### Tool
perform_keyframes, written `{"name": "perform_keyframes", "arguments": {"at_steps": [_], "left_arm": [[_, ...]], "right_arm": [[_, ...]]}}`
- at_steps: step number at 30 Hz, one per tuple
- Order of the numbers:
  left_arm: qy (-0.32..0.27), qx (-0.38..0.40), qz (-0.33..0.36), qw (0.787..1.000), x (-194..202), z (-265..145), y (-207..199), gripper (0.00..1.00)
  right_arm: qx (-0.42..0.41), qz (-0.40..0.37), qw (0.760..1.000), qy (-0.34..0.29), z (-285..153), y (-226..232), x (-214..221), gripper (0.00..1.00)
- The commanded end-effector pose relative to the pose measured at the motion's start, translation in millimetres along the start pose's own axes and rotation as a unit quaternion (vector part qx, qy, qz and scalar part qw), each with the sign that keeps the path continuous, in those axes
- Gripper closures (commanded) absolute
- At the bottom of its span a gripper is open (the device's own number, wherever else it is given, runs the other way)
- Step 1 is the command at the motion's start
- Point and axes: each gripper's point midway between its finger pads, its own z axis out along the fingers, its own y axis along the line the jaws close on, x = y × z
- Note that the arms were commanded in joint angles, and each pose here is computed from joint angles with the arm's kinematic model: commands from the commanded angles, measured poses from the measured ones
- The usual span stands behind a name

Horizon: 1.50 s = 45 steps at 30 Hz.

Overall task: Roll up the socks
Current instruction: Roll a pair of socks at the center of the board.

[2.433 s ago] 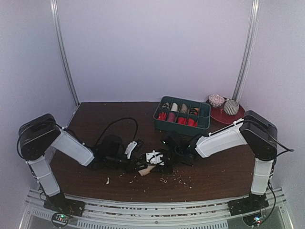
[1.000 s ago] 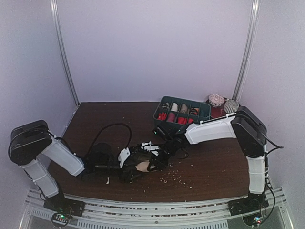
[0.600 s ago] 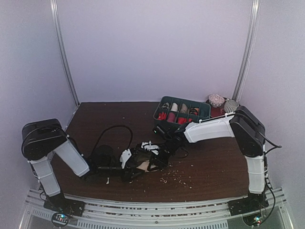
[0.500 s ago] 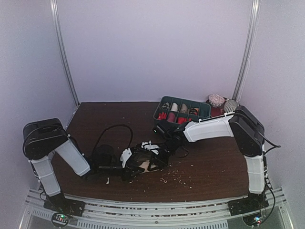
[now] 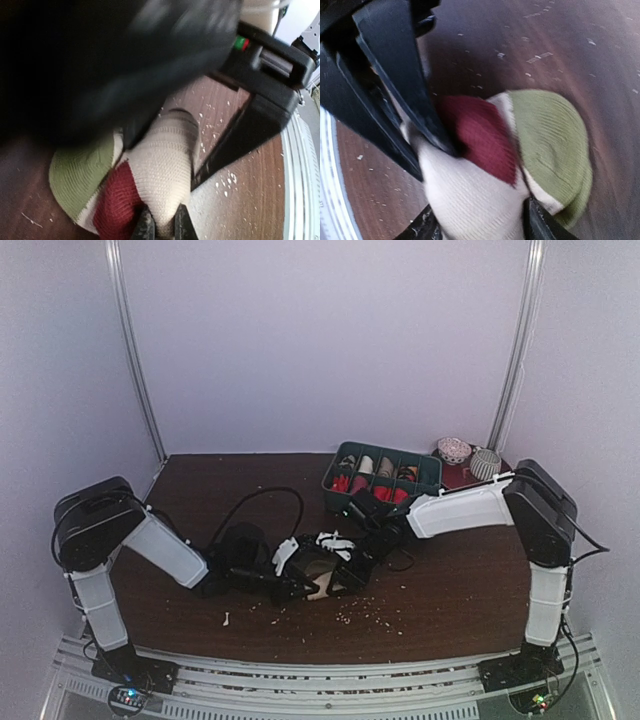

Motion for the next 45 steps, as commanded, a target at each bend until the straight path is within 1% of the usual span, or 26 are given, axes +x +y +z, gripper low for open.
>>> {"name": "perform_keyframes", "arguments": {"at_steps": [1, 2, 4, 7, 11, 14, 18, 22, 25, 27, 29, 32, 35, 36, 39, 40, 42, 43, 45], "left_arm": [[0.257, -0.071, -0.238, 0.934, 157.0, -40.2, 22.5, 1.0], [0.263, -0.067, -0.244, 0.931, 157.0, -41.7, 21.2, 1.0], [0.272, -0.044, -0.257, 0.926, 153.7, -42.2, 13.9, 1.0], [0.283, -0.033, -0.271, 0.919, 148.1, -43.1, 9.5, 1.0], [0.308, -0.027, -0.28, 0.909, 150.0, -46.6, 7.4, 1.0], [0.326, -0.028, -0.276, 0.904, 151.1, -48.2, 9.0, 1.0], [0.331, -0.031, -0.272, 0.903, 147.2, -48.6, 12.9, 1.0], [0.334, -0.028, -0.271, 0.902, 148.1, -50.3, 12.0, 1.0], [0.338, -0.024, -0.267, 0.902, 149.6, -51.3, 10.7, 1.0], [0.341, -0.022, -0.264, 0.902, 150.2, -51.6, 10.2, 1.0], [0.341, -0.018, -0.263, 0.903, 149.4, -51.3, 9.3, 1.0], [0.333, -0.011, -0.256, 0.907, 142.7, -47.7, 9.5, 1.0], [0.311, -0.007, -0.237, 0.921, 125.1, -41.8, 12.5, 1.0], [0.298, -0.009, -0.225, 0.928, 115.7, -39.5, 14.8, 0.97], [0.243, -0.028, -0.175, 0.954, 75.1, -34.6, 25.2, 0.77], [0.218, -0.034, -0.154, 0.963, 58.0, -33.7, 28.1, 0.72], [0.161, -0.039, -0.108, 0.98, 22.0, -33.8, 29.7, 0.5], [0.128, -0.043, -0.086, 0.987, 3.7, -35.4, 29.9, 0.48], [0.062, -0.049, -0.046, 0.996, -29.7, -40.2, 28.7, 0.46]], "right_arm": [[0.069, -0.09, 0.991, -0.066, -20.4, 9.1, -14.0, 0.41], [0.09, -0.112, 0.984, -0.104, -32.8, 8.5, -27.1, 0.4], [0.124, -0.154, 0.969, -0.145, -49.7, 13.7, -34.2, 0.37], [0.168, -0.23, 0.945, -0.159, -56.5, 25.5, -24.9, 0.33], [0.194, -0.276, 0.926, -0.17, -55.8, 33.5, -17.7, 0.31], [0.19, -0.287, 0.924, -0.165, -47.6, 33.3, -17.1, 0.3], [0.196, -0.288, 0.927, -0.14, -27.7, 21.6, -13.9, 0.3], [0.209, -0.288, 0.924, -0.137, -19.7, 12.2, -18.6, 0.3], [0.204, -0.287, 0.927, -0.125, -11.3, 9.2, -18.0, 0.31], [0.199, -0.279, 0.933, -0.113, -4.3, 6.2, -12.8, 0.34], [0.19, -0.264, 0.94, -0.106, 1.3, 5.1, -8.2, 0.43], [0.168, -0.218, 0.958, -0.083, 12.1, 1.2, 3.3, 0.56], [0.138, -0.155, 0.977, -0.058, 23.7, -2.8, 23.9, 0.64], [0.126, -0.136, 0.981, -0.055, 26.4, -2.1, 30.9, 0.65], [0.073, -0.075, 0.993, -0.052, 32.3, 4.6, 50.1, 0.67], [0.058, -0.058, 0.995, -0.048, 34.4, 8.0, 56.4, 0.67], [0.033, -0.03, 0.998, -0.039, 38.6, 13.2, 66.9, 0.68], [0.021, -0.018, 0.999, -0.032, 41.2, 15.3, 72.3, 0.68], [0.006, 0.008, 1.0, -0.016, 46.3, 16.0, 83.5, 0.68]]}}
